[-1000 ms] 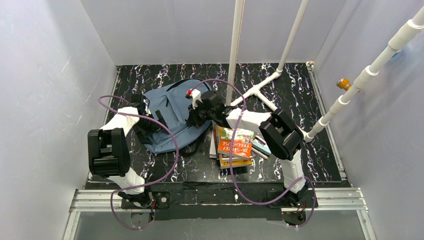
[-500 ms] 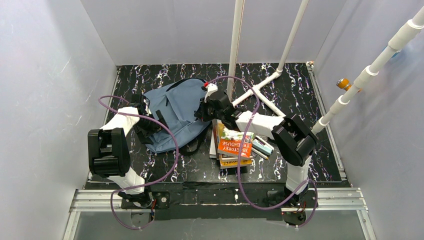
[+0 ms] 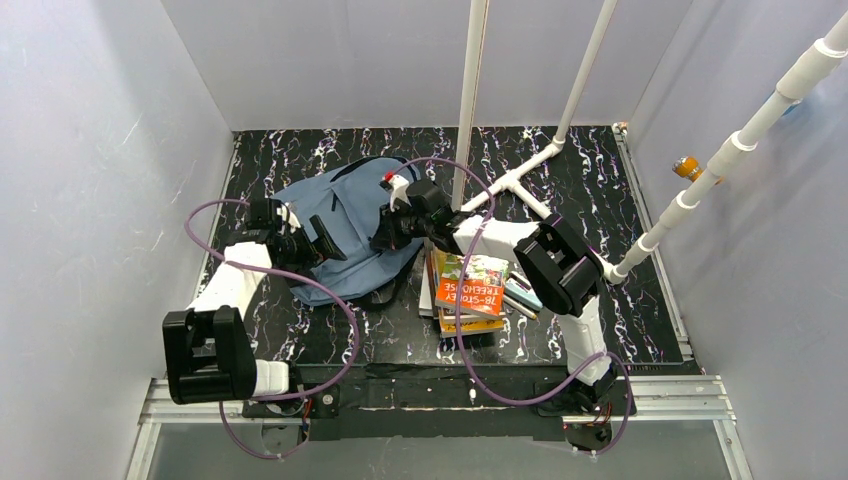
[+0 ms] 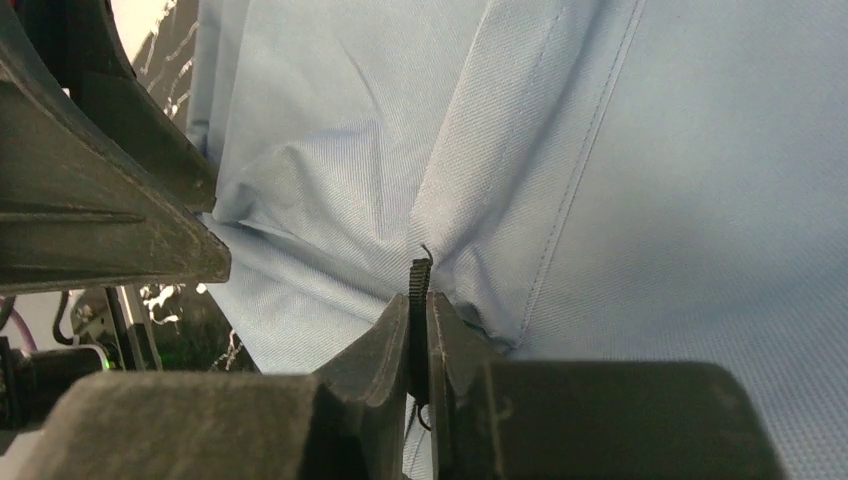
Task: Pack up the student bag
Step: Unzip the student bag at the center of the board.
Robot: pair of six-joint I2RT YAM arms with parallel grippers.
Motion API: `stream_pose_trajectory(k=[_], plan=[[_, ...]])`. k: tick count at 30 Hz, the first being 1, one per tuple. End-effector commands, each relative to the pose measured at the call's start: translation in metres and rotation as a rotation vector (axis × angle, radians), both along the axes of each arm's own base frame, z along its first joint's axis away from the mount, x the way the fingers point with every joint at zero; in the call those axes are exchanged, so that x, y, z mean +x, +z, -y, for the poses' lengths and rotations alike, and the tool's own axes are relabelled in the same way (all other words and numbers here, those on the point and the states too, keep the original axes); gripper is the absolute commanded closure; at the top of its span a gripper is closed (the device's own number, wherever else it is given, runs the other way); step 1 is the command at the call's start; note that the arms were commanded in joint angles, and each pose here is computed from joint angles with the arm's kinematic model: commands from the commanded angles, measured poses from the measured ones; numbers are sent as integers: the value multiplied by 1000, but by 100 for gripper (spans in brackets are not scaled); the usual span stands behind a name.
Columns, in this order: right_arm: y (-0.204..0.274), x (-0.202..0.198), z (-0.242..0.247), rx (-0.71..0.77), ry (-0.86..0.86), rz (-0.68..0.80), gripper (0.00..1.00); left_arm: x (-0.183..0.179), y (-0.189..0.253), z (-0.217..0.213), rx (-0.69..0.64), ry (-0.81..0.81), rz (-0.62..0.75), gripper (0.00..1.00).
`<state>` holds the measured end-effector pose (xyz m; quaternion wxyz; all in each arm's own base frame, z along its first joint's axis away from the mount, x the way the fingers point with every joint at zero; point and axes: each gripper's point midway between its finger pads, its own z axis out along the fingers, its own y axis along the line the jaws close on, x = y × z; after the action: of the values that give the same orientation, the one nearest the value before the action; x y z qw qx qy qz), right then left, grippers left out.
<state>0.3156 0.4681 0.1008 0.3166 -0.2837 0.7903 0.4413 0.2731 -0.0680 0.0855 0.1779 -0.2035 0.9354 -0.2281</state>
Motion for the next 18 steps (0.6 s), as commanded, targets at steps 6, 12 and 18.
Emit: stream_pose_trajectory(k=[6, 12, 18], plan=[[17, -5, -4, -101, 77, 95, 57, -11, -20, 36, -234, 34, -125, 12], [8, 1, 13, -233, 118, 180, 45, -18, -28, 31, -189, 28, -161, 11], [18, 13, 23, -331, 199, 334, 39, -26, -36, 18, -99, 10, -223, 10]])
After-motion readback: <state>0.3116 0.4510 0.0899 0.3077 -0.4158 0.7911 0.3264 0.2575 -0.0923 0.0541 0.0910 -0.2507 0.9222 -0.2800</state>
